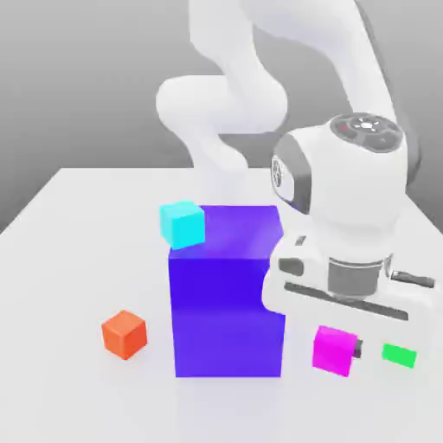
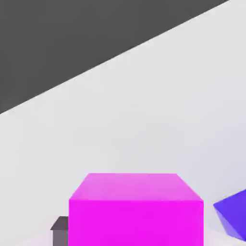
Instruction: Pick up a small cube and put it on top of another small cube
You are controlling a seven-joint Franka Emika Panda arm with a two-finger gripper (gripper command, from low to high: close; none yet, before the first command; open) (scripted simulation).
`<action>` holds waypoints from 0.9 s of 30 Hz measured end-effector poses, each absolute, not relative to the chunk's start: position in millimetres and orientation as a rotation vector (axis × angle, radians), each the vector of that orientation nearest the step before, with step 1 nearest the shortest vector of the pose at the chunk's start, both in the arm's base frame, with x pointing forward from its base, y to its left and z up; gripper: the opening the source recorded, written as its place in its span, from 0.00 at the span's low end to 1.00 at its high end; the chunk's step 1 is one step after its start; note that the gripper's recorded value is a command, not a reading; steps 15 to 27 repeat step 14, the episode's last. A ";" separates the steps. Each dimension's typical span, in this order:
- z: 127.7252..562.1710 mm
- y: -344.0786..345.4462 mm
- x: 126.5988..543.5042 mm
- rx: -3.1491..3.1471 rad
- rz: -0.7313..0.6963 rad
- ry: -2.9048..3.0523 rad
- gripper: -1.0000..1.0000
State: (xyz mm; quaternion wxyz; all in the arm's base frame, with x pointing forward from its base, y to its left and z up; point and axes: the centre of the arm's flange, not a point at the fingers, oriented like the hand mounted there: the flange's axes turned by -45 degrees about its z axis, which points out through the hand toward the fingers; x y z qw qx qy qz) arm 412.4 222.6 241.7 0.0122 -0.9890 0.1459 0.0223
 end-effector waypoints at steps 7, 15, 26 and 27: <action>218.5 299.0 330.6 -3.133 -0.006 0.190 0.00; 181.8 298.5 328.0 -3.134 -0.003 0.187 1.00; 181.8 298.5 328.0 -3.134 -0.003 0.187 1.00; 181.8 298.5 328.0 -3.134 -0.003 0.187 1.00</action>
